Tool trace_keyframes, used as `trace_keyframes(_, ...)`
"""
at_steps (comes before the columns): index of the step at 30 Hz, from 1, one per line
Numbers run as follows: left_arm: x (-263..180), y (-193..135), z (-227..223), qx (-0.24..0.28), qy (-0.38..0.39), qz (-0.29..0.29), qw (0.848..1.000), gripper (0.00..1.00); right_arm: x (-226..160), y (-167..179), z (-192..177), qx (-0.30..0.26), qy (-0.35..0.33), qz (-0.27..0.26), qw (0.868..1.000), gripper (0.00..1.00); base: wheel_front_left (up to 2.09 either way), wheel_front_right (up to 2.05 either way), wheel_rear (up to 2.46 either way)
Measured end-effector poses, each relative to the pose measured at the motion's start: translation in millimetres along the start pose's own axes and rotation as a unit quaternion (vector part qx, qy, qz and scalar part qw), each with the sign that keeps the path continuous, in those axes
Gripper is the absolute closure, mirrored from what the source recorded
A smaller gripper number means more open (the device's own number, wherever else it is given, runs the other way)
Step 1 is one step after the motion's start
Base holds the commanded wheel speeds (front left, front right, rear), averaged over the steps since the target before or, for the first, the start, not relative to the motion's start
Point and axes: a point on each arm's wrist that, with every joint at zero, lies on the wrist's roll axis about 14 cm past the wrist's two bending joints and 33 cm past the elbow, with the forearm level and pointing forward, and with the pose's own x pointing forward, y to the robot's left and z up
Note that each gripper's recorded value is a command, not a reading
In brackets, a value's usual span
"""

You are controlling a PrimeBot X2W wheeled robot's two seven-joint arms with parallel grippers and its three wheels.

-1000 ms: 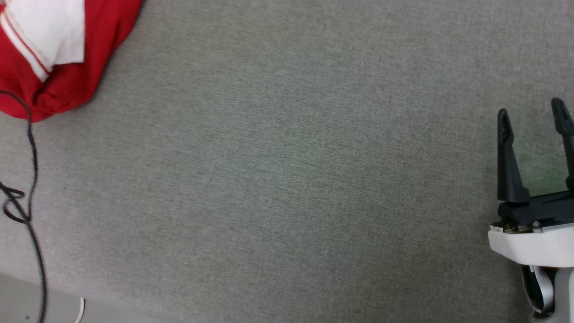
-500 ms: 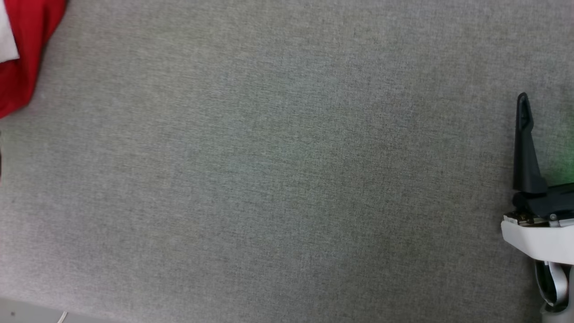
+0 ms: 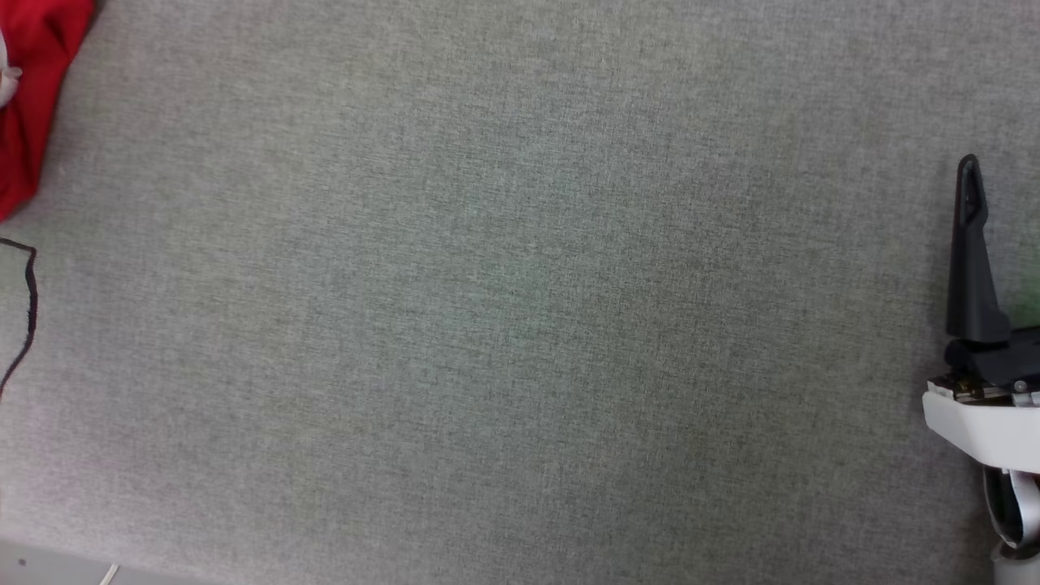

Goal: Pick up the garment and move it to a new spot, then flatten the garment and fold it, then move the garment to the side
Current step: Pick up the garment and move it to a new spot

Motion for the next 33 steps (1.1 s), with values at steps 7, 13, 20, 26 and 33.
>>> trace_keyframes(7,-45,-5,42,0.062,-0.102,0.001,0.993,1.00,-2,8,24,0.012,-0.018,0.004,1.000,0.00,0.00,0.00,0.00)
trace_keyframes(13,-101,-29,78,0.128,-0.185,-0.021,0.974,1.00,-7,16,55,0.021,-0.044,0.007,0.999,0.00,0.00,0.00,0.00)
trace_keyframes(20,-161,-79,100,0.210,-0.257,-0.068,0.941,1.00,-19,19,87,0.027,-0.068,0.000,0.997,0.00,0.00,0.00,0.00)
trace_keyframes(26,-184,-150,97,0.293,-0.285,-0.126,0.904,1.00,-35,8,105,0.026,-0.080,-0.022,0.996,0.00,0.00,0.00,0.00)
trace_keyframes(33,-189,-254,57,0.379,-0.281,-0.227,0.852,1.00,-56,-17,120,0.017,-0.090,-0.061,0.994,0.00,0.00,0.00,0.00)
